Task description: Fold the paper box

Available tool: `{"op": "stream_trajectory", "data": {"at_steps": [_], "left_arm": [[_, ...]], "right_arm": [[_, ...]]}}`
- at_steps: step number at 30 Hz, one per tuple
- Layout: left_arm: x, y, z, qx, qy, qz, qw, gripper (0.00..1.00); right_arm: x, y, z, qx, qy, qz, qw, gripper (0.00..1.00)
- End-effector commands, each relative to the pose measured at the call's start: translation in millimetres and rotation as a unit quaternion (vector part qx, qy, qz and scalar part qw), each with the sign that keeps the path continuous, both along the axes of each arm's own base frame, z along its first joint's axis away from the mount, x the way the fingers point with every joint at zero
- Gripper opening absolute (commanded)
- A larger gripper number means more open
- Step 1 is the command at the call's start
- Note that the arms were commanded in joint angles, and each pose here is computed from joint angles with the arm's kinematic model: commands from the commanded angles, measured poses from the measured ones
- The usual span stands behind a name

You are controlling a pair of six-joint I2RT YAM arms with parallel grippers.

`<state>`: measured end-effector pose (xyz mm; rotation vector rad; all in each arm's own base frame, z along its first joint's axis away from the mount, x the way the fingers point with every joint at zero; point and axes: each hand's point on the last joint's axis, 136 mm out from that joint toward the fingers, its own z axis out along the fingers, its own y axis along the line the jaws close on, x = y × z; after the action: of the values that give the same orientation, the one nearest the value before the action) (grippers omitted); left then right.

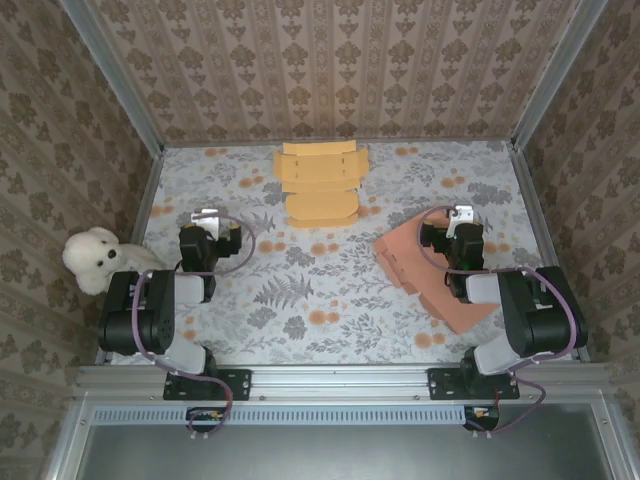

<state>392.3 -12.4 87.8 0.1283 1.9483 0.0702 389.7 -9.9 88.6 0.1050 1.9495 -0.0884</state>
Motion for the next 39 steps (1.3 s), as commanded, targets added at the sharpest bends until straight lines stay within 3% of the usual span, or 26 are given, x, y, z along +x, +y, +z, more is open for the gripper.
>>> {"op": "stream_trajectory", "data": {"at_steps": [1,39], "left_arm": [[6.6,0.3,6.5,0.004,-0.011,-0.004,1.0,1.0],[8.0,6.6,6.1,-0.018,-0.007,-0.003,1.0,1.0]], "right_arm": [[8.3,-0.1,11.1,-0.007,-0.021,-0.003,1.0,1.0],[9.4,-1.1,10.4,0.002,-0.018,0.003,1.0,1.0]]}}
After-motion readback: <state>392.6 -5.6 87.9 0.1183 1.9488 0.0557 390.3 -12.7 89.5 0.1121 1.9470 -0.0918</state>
